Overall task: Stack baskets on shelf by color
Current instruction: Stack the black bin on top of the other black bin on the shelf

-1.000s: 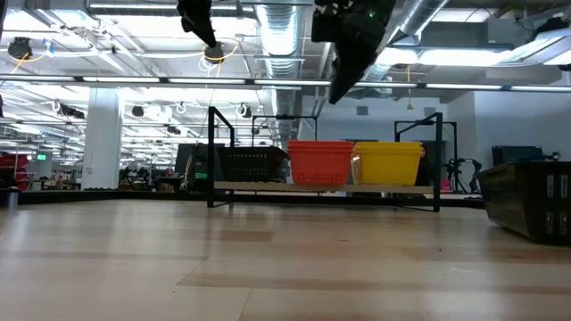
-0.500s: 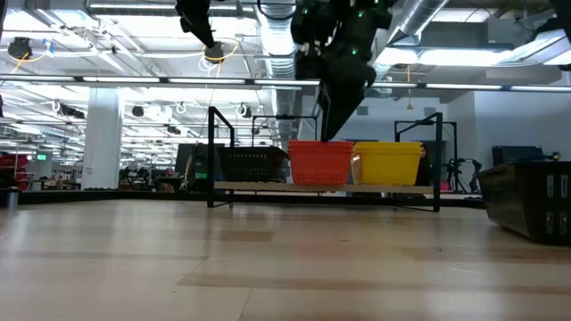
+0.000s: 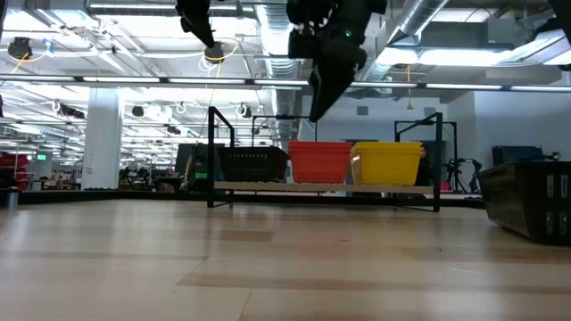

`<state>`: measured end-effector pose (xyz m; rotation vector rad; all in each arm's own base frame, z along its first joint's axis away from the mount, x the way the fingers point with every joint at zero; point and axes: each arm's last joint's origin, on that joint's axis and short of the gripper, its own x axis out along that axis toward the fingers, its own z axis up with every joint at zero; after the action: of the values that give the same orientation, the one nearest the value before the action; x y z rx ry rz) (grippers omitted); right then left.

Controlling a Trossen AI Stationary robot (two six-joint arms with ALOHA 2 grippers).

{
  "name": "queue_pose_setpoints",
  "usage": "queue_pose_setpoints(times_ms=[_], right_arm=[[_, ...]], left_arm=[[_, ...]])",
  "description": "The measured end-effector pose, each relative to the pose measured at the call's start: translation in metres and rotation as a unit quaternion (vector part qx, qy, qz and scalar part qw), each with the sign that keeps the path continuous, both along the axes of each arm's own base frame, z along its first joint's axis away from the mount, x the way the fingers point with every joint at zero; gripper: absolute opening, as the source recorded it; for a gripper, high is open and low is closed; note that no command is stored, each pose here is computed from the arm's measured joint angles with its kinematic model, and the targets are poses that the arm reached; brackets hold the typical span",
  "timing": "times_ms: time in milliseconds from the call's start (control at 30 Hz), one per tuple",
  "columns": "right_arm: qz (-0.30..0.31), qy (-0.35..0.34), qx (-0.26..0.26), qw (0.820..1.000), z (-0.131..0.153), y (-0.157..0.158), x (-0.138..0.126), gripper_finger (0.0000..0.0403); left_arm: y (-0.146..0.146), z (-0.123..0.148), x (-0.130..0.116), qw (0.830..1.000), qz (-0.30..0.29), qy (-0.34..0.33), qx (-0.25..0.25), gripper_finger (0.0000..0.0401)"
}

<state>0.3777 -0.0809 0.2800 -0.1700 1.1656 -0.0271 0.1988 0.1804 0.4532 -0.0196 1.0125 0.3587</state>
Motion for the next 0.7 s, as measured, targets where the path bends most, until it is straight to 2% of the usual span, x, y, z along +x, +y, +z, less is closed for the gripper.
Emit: queue_pose_setpoints(times_ms=[267,467,600,700], right_arm=[[-0.021,0.015,0.002,1.000,-0.006,-0.017,-0.003,0.0218],[-0.035,-0.001,0.005,0.999,-0.003,-0.018,-0.001,0.0209],[-0.034,0.005,0.006,0.999,-0.004,-0.017,-0.002,0.0196],[-0.030,0.006,0.007,1.000,-0.004,-0.013,-0.001,0.0170]], left_arm=[[0.000,0.000,0.000,1.000,0.000,0.000,0.000,0.0086],[0.000,0.000,0.000,1.000,0.000,0.000,0.000,0.0086],[0.000,0.000,0.000,1.000,0.001,0.000,-0.001,0.0086],[0.000,0.000,0.000,1.000,0.003,-0.001,-0.002,0.0086]])
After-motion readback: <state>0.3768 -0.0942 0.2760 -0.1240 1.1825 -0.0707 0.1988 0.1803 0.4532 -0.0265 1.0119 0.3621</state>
